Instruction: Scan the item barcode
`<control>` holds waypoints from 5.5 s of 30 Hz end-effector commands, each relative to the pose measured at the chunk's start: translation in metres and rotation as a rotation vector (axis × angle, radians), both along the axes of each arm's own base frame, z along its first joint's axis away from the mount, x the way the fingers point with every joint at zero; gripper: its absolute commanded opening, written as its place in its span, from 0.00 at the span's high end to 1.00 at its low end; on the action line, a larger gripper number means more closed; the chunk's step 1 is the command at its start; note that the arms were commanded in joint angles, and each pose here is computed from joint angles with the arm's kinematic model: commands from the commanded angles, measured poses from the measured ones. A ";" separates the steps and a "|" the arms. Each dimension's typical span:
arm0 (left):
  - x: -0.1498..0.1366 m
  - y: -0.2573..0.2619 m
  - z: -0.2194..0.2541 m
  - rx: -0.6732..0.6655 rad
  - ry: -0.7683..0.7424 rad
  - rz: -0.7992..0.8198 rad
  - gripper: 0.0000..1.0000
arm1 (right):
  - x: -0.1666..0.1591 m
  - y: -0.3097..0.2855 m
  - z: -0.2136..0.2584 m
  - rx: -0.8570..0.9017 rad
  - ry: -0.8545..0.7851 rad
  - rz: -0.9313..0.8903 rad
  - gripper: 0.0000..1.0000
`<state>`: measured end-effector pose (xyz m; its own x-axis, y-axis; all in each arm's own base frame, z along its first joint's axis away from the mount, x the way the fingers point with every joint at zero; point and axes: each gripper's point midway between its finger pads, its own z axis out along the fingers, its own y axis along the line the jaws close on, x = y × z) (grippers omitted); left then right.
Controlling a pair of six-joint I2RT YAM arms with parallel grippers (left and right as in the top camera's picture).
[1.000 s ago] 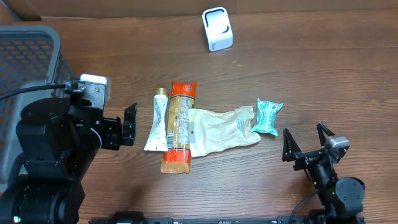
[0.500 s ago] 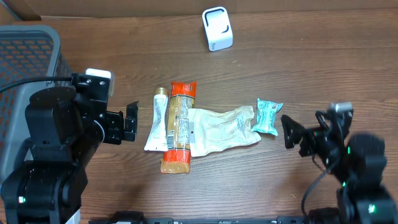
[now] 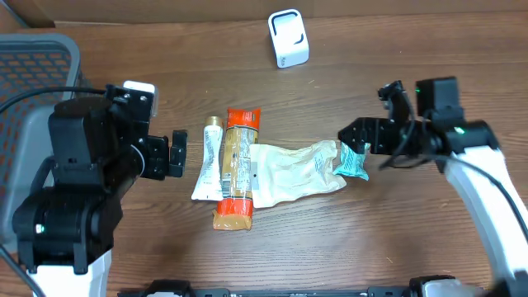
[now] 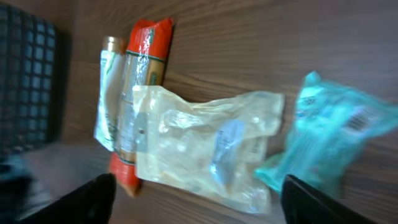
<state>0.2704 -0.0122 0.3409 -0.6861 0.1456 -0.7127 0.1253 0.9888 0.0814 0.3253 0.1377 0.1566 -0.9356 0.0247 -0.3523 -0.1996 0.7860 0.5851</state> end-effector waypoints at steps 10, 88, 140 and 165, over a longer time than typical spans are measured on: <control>0.024 0.003 -0.023 0.026 0.092 0.000 0.00 | 0.002 0.036 -0.095 0.023 0.349 -0.036 0.29; 0.091 0.000 -0.200 0.047 0.647 -0.006 0.01 | 0.029 -0.101 -0.137 0.002 0.099 -0.038 0.54; 0.071 0.150 -0.198 -0.258 0.595 0.501 0.00 | 0.038 -0.075 -0.131 0.172 0.164 -0.077 0.96; 0.071 0.150 -0.198 -0.258 0.595 0.501 0.01 | -0.010 -0.051 0.101 0.200 -0.306 0.095 0.96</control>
<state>0.3407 0.1340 0.1414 -0.9117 -0.3710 -0.1764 -0.3609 0.9285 -0.0872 0.3251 0.0791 0.2185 -0.8560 0.0512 -0.5145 -0.3519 0.6713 0.6523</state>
